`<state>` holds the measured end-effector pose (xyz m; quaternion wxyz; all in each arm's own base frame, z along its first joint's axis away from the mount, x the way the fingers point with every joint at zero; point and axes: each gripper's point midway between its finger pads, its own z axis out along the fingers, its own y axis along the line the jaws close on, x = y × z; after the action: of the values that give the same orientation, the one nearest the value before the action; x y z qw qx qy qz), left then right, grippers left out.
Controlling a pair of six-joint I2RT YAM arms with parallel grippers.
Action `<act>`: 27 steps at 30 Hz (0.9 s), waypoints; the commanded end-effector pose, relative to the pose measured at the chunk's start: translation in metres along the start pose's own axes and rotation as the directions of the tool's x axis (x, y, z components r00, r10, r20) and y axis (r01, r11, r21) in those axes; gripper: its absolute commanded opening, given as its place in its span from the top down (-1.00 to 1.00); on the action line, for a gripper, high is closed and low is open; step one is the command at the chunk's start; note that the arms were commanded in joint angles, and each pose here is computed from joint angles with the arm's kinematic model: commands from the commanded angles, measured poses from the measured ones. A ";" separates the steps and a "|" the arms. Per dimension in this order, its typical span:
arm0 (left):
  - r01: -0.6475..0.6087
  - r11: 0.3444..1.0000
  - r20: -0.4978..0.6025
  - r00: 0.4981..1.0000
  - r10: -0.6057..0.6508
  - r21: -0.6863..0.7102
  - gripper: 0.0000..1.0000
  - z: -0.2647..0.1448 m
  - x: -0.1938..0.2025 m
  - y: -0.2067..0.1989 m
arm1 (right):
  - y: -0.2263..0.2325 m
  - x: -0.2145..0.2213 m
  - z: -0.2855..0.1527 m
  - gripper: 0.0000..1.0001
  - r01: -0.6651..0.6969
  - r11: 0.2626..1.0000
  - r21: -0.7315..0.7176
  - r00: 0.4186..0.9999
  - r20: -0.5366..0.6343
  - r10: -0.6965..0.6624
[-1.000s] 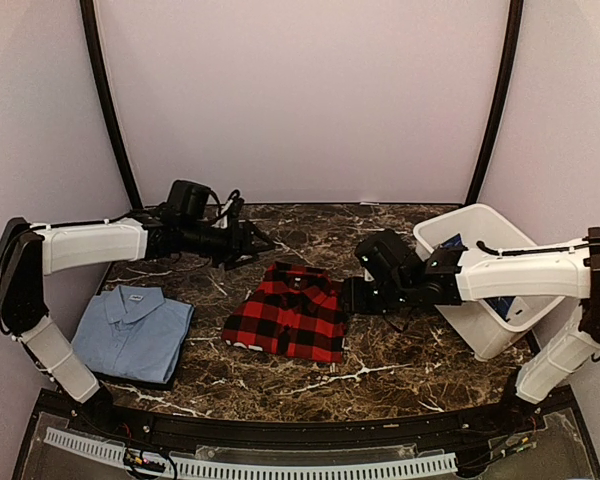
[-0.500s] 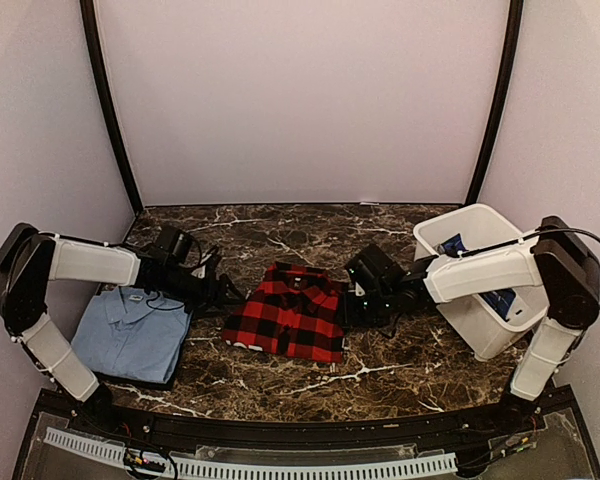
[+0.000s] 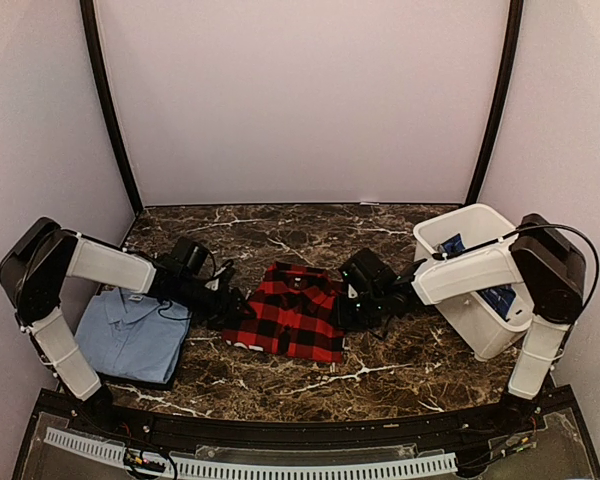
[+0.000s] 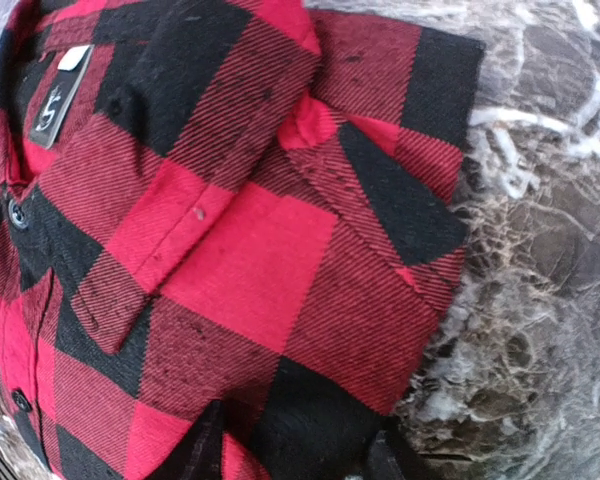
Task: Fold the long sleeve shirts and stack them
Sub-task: Smooth out the square-folded shirt at the center of the board.
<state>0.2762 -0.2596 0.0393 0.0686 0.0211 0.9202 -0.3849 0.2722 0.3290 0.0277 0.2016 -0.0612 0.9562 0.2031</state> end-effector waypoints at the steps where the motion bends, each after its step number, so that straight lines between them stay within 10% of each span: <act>1: 0.014 1.000 -0.020 1.000 -0.014 0.020 -0.14 0.015 0.006 -0.012 | 0.001 0.005 0.011 0.27 0.004 1.000 -0.008 0.999 -0.038 -0.005; 10: -0.036 0.995 0.131 0.991 0.024 0.090 0.96 -0.017 -0.027 -0.062 | 0.032 -0.027 -0.005 1.00 0.058 0.997 -0.047 0.998 0.005 -0.058; 18: -0.052 0.999 0.191 0.980 0.054 -0.015 1.00 -0.045 -0.006 -0.072 | 0.046 -0.038 -0.040 1.00 0.110 0.991 -0.075 0.994 0.037 -0.107; 20: -0.026 0.998 0.178 0.984 0.034 -0.048 0.94 -0.040 0.006 -0.061 | 0.036 -0.030 -0.041 1.00 0.108 0.992 -0.063 0.994 0.026 -0.107; 24: 0.022 0.991 0.169 0.986 0.000 -0.131 0.15 -0.030 0.019 -0.031 | -0.006 -0.005 -0.031 1.00 0.091 0.996 0.003 0.995 -0.033 -0.091; 27: 0.040 0.986 0.174 0.985 -0.011 -0.161 -0.24 -0.026 0.020 -0.019 | -0.028 0.009 -0.026 0.58 0.092 0.994 0.056 0.994 -0.068 -0.088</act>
<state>0.2536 -0.2726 0.0914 0.1474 -0.0031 0.9238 -0.3533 0.2681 0.3203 0.0605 0.2026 -0.1053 0.9530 0.1993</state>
